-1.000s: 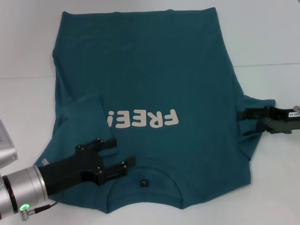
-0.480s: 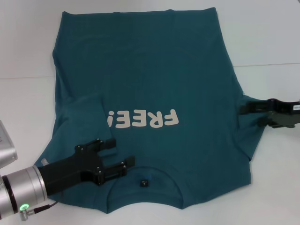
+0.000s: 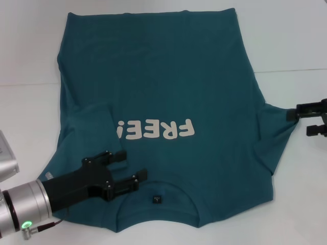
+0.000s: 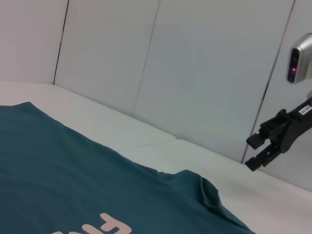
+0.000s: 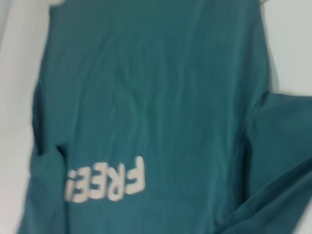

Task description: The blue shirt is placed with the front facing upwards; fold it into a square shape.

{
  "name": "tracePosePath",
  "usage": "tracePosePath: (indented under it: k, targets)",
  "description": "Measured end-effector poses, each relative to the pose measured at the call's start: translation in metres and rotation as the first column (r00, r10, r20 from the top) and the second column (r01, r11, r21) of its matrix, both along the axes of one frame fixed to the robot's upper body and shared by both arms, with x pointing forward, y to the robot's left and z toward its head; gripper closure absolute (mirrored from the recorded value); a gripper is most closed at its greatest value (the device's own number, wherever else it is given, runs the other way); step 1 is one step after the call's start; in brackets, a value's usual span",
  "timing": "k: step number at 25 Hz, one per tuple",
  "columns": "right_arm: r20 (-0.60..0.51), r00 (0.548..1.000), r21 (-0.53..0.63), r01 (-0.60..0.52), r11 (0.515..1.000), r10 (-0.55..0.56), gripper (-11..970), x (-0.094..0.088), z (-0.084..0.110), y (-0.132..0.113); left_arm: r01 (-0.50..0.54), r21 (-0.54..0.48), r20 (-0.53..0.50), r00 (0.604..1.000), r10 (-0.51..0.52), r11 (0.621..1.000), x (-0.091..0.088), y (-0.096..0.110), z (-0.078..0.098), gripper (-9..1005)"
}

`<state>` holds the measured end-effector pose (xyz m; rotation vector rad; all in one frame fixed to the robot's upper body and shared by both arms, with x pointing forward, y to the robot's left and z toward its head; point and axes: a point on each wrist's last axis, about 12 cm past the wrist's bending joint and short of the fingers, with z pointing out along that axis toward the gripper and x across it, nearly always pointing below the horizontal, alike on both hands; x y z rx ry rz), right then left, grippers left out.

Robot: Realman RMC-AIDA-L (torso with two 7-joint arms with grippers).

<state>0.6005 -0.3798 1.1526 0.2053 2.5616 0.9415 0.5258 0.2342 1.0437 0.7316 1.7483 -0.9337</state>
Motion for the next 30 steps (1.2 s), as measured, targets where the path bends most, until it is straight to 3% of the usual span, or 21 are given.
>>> tracePosePath:
  k: [5, 12, 30]
  targets:
    - [-0.043, 0.997, -0.063, -0.060, 0.996, 0.057, 34, 0.013, 0.003, 0.026, 0.002, -0.003, -0.002, 1.000, -0.002, 1.000, 0.002, -0.001, 0.001, 172]
    - [-0.087, 0.990, -0.159, -0.122, 0.980, 0.110, 33, 0.022, -0.009, 0.057, 0.006, -0.003, -0.012, 1.000, -0.006, 1.000, 0.001, -0.001, 0.001, 172]
    - [-0.109, 0.994, -0.214, -0.042, 0.976, 0.019, 38, 0.027, -0.025, 0.068, 0.008, 0.001, -0.013, 1.000, -0.008, 1.000, 0.000, -0.001, 0.000, 173]
